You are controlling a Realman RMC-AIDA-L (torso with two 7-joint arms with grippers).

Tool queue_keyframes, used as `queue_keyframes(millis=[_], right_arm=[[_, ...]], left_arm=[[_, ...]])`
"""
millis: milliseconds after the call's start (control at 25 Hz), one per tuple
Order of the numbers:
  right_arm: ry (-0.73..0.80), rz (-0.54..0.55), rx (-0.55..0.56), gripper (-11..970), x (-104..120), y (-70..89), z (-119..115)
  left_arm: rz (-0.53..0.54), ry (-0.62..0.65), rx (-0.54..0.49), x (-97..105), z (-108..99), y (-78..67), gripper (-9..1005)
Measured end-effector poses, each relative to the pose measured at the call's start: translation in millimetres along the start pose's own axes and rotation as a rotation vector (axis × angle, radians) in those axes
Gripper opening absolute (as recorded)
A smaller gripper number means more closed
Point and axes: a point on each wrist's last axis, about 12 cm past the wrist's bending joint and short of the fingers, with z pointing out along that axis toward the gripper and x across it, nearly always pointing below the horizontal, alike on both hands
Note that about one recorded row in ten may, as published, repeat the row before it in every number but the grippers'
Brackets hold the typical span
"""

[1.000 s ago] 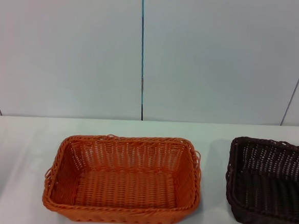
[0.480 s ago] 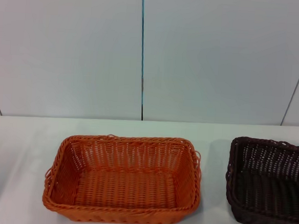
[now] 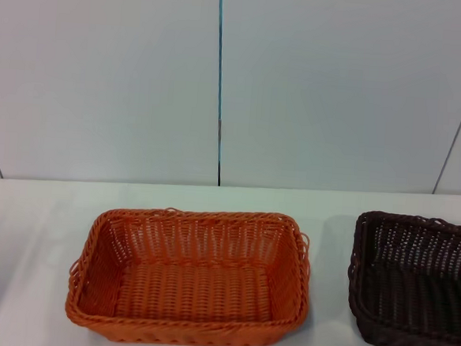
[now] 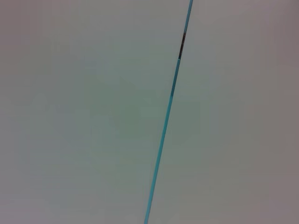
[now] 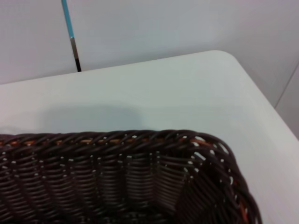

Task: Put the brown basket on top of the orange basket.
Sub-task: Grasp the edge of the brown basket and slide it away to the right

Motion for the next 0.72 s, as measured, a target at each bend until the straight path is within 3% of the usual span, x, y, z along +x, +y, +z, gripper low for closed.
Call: queue_keyframes(millis=[720], right_arm=[[-0.024, -0.008, 0.001, 913, 2.4, -4.6, -6.6]], left_arm=[[0.001, -0.003, -0.009, -0.5, -2.5, 2.8, 920]])
